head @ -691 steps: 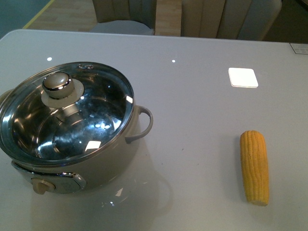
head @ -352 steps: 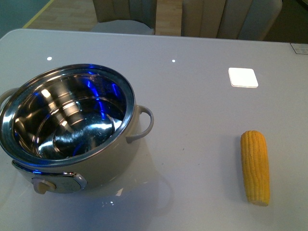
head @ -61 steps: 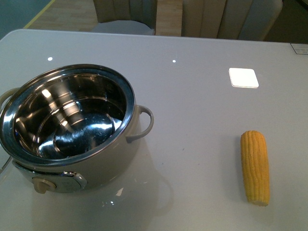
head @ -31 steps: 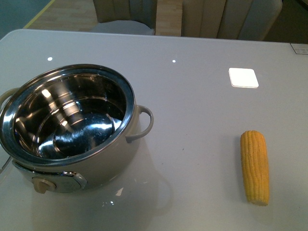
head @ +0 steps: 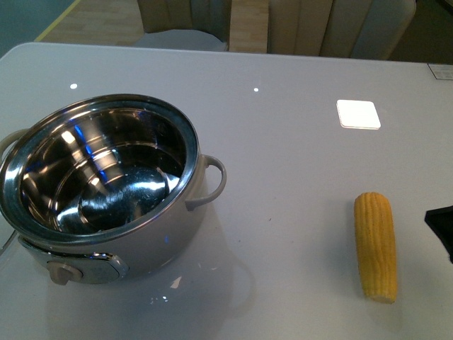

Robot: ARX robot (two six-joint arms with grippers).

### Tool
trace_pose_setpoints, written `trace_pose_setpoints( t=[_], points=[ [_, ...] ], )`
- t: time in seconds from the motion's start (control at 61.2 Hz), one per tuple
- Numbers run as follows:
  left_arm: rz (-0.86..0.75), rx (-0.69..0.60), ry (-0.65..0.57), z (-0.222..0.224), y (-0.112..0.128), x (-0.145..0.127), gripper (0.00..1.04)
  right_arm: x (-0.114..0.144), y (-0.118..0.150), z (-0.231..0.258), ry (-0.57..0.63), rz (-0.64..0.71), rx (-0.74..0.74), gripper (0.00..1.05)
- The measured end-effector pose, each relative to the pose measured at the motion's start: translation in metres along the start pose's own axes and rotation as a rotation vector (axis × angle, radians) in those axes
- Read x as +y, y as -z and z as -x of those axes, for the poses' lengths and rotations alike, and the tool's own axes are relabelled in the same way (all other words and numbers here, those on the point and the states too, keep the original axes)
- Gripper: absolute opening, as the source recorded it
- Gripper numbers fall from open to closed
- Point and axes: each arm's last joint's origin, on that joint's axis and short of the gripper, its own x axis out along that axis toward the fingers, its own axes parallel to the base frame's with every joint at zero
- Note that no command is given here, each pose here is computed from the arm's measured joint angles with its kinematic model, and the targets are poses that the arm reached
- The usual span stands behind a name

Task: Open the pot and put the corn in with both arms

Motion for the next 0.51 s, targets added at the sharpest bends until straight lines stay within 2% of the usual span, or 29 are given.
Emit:
trace_pose_setpoints(
  t=[0.196,0.506],
  points=[
    [0.000,0.000,0.000,0.000,0.000,0.000,0.98,0.000,0.004,-0.045,0.049,0.007,0.101,0.96],
    [0.000,0.000,0.000,0.000,0.000,0.000,0.98,0.017,0.008,-0.086,0.053,0.071,0.143,0.96]
  ],
)
